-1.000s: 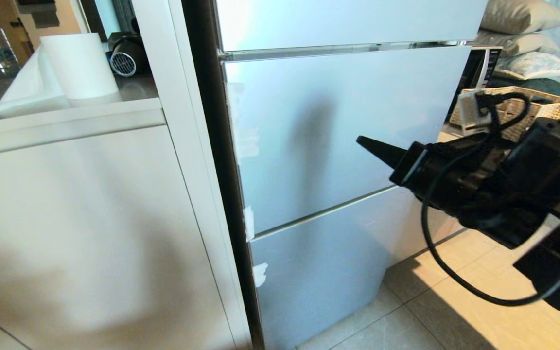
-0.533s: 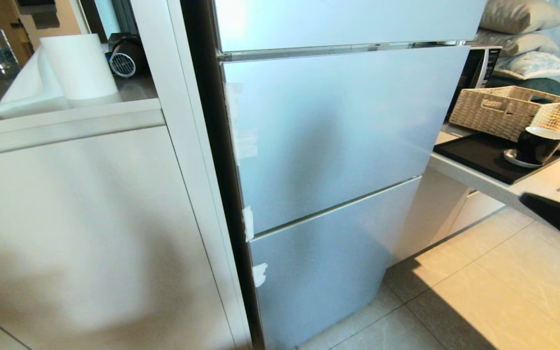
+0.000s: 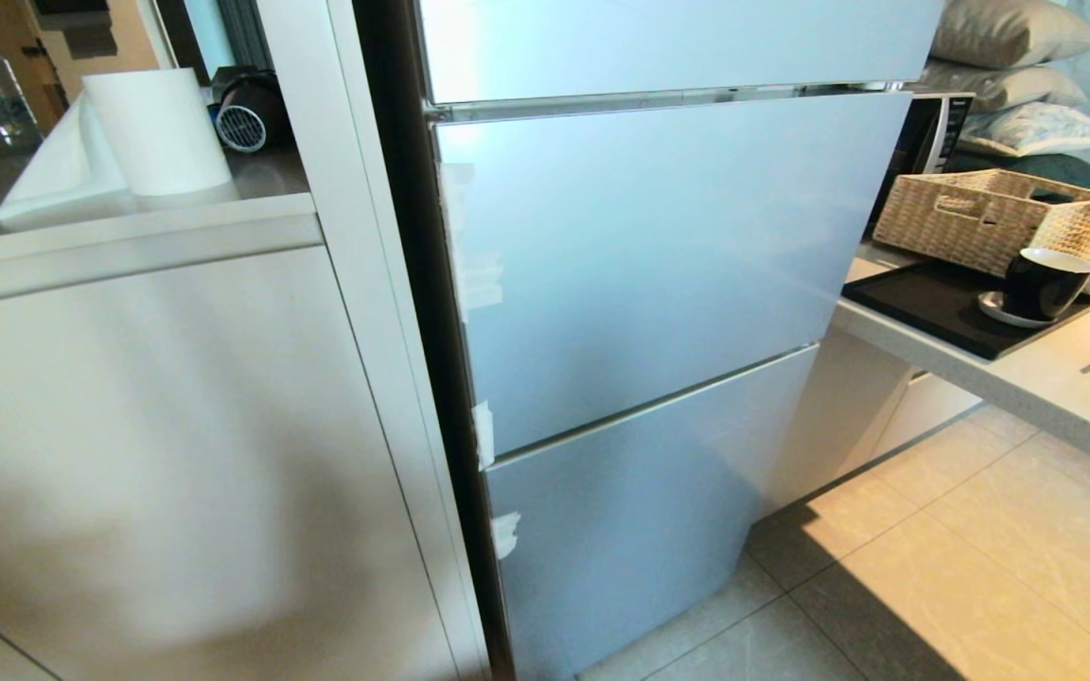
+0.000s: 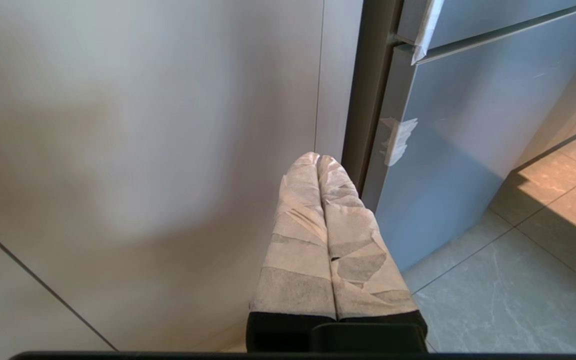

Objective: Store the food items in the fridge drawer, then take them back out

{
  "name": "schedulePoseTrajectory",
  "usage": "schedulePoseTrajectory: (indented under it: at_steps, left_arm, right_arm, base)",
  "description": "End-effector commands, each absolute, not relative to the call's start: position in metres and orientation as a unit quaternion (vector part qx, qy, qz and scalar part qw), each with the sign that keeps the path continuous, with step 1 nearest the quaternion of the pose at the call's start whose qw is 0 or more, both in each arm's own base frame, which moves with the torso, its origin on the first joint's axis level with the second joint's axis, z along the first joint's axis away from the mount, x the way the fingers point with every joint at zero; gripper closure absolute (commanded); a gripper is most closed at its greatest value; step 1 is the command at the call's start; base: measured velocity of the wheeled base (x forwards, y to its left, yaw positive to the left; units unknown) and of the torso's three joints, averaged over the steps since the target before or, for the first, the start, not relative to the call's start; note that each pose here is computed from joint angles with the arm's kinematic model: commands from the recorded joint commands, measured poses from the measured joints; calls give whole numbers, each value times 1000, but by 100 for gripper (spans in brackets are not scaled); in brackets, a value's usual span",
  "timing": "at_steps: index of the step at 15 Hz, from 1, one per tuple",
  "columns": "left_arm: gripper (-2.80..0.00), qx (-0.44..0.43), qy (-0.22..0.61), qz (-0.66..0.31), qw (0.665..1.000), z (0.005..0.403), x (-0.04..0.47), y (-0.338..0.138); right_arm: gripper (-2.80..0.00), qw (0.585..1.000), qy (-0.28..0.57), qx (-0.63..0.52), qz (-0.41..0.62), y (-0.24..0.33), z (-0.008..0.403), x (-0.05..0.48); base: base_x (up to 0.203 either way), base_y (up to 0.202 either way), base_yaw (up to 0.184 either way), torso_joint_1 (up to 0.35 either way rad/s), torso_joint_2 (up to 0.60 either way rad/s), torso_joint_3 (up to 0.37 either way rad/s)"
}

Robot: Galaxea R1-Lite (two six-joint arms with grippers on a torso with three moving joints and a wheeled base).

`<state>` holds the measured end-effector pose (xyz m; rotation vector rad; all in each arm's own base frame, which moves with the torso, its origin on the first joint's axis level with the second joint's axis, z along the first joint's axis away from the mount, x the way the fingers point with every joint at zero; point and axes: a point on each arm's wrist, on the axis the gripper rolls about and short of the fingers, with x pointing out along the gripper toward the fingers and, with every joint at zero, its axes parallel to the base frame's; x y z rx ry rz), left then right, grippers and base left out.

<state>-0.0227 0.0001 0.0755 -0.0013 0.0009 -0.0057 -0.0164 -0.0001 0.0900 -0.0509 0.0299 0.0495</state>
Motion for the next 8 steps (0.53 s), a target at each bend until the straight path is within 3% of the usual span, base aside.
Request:
schedulePoseTrajectory:
  at_steps: [1,8]
  left_arm:
    - [0,-1,1,-2,1000,76,-23,0]
    - [0,-1,1,-3,1000,76,-23,0]
  right_arm:
    - [0,1000,-3,-12,3,0,76,-23]
    - [0,1000,-4,-6,2,0,76,-23]
  base:
    - [0,0,0,0,0,0]
    - [0,0,0,0,0,0]
